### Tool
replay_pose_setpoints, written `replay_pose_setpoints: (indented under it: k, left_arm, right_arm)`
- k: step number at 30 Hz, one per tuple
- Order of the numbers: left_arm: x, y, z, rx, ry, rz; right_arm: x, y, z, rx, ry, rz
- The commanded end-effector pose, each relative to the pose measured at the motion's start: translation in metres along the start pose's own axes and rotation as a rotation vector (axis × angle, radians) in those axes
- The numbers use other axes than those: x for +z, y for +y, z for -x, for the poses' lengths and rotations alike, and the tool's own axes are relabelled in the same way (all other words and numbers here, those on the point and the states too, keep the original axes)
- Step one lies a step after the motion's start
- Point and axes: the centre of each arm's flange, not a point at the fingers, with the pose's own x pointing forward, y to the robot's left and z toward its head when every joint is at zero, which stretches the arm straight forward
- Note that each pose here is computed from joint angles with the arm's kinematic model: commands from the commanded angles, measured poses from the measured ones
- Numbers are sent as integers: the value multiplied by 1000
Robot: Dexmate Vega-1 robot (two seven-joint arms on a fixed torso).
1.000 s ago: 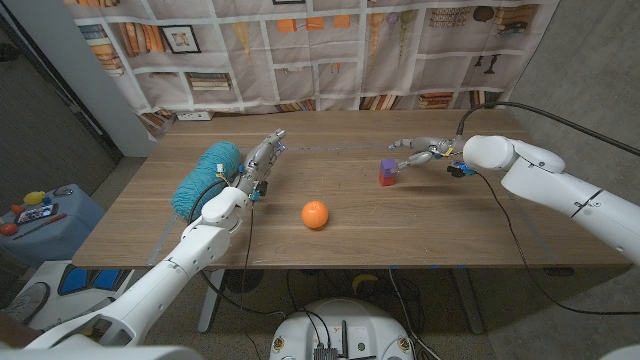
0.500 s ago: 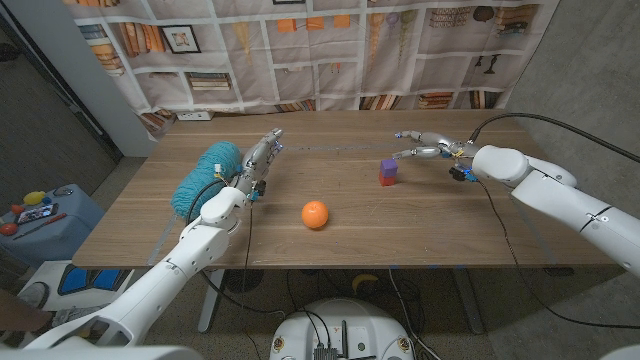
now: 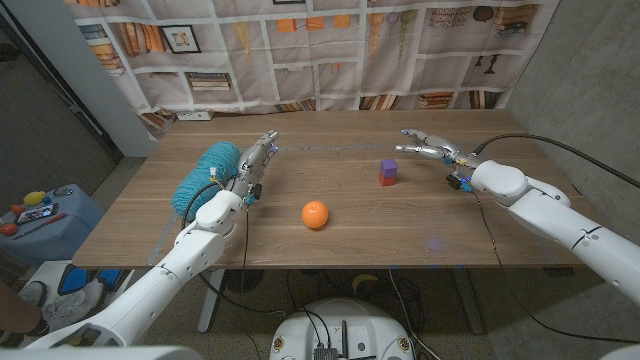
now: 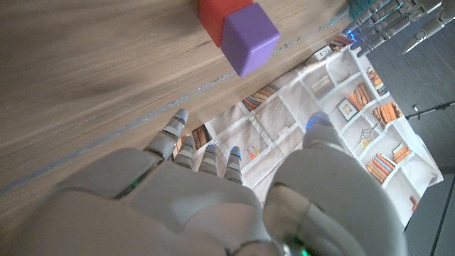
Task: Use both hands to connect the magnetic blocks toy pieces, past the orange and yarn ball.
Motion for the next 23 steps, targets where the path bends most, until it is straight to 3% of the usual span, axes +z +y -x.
replay_pose_setpoints:
  k: [1, 7, 23]
  left_arm:
    - [-10, 3, 7, 11, -15, 15]
    - [-13, 5, 5, 25, -18, 12]
    - [-33, 5, 9, 83, -16, 35]
  right_arm:
    - [-19, 11, 0, -63, -36, -179]
    - [-28, 15, -9, -96, -73, -264]
    - [-54, 29, -14, -150, -66, -435]
